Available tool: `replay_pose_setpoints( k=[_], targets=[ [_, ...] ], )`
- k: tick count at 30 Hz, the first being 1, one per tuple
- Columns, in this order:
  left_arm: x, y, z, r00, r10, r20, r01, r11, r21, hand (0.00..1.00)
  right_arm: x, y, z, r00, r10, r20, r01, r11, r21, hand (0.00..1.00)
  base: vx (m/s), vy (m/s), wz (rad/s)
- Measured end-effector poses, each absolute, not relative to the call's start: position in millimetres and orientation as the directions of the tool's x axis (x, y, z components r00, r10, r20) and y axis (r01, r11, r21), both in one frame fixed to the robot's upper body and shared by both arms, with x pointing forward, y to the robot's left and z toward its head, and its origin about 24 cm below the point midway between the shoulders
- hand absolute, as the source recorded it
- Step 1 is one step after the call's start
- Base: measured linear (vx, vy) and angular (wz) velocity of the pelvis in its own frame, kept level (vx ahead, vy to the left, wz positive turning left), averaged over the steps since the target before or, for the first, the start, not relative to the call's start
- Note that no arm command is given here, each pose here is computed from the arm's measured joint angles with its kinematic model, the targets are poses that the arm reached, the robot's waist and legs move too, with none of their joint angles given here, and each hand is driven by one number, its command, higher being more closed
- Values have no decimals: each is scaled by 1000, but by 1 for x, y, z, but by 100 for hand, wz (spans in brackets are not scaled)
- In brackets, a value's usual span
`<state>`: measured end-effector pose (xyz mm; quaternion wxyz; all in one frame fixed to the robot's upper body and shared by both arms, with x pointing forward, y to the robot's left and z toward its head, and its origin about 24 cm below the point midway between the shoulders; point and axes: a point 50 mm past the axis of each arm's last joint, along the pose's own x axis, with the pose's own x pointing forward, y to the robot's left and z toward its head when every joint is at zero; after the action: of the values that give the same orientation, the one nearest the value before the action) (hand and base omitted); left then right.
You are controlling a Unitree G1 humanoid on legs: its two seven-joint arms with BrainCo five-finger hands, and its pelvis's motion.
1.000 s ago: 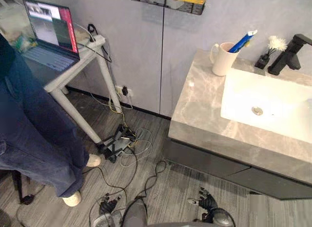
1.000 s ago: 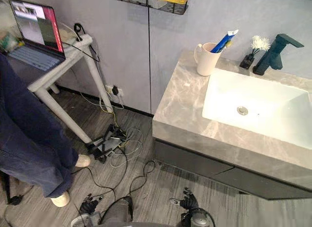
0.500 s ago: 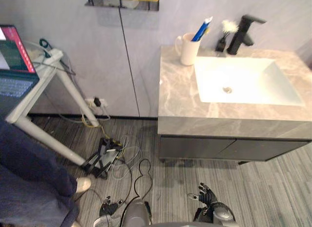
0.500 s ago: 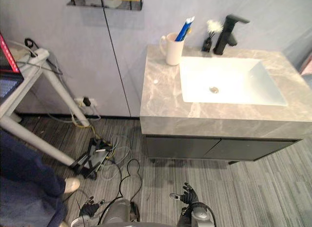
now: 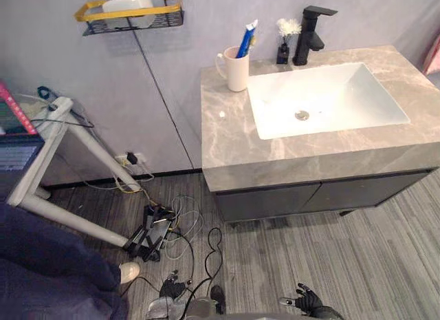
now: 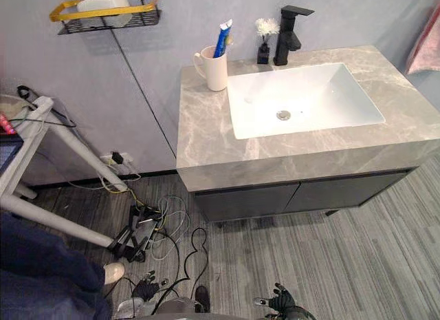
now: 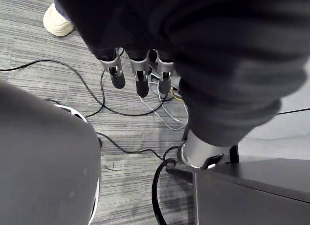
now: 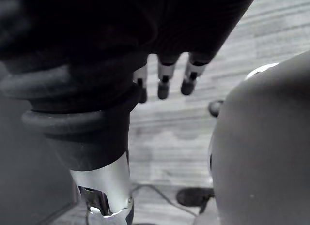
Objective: Organize washtable
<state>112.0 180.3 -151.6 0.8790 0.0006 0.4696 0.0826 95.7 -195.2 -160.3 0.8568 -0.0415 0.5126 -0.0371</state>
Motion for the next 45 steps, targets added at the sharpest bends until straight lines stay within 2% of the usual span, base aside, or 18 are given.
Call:
replay_pose_setpoints(
  k=[8,13,18,20,26,29,32,35,37,43,45],
  targets=[
    [110,182,-153,534,165,-829,-203,977,63,0,108,-194,-156,515,-100,-851,8,994,-112,0,-200,-55,4],
    [101,195,-154,497,240,-834,-367,929,49,0,110,-190,-154,542,-90,-836,10,995,-101,0,-86,195,-95],
    [103,205,-152,497,271,-824,-392,917,65,0,107,-179,-156,541,-69,-838,16,997,-71,0,-9,207,-101],
    [106,207,-151,502,272,-821,-366,927,83,0,113,-180,-152,567,-72,-821,19,997,-74,0,-55,226,-164],
    [104,192,-155,486,243,-839,-352,934,66,0,129,-183,-144,616,-74,-784,8,996,-88,0,-30,130,-190],
    [97,196,-156,466,259,-846,-372,925,78,0,125,-182,-146,606,-69,-793,-3,996,-89,0,0,-9,-165],
    [80,186,-163,409,240,-881,-418,907,52,0,131,-187,-147,596,-58,-801,-64,991,-120,0,-45,-86,-195],
    [80,203,-162,400,273,-875,-413,906,94,0,121,-186,-153,555,-56,-830,-75,990,-117,0,84,-126,-176],
    [64,204,-166,347,270,-898,-406,906,116,0,115,-188,-154,550,-63,-833,-59,992,-115,0,239,-277,-268],
    [71,209,-163,380,286,-880,-383,914,132,0,108,-202,-155,533,-123,-837,42,992,-119,0,162,25,-178],
    [54,207,-165,349,280,-894,-366,919,145,0,106,-206,-155,521,-147,-841,97,989,-112,0,84,339,-265]
  ],
)
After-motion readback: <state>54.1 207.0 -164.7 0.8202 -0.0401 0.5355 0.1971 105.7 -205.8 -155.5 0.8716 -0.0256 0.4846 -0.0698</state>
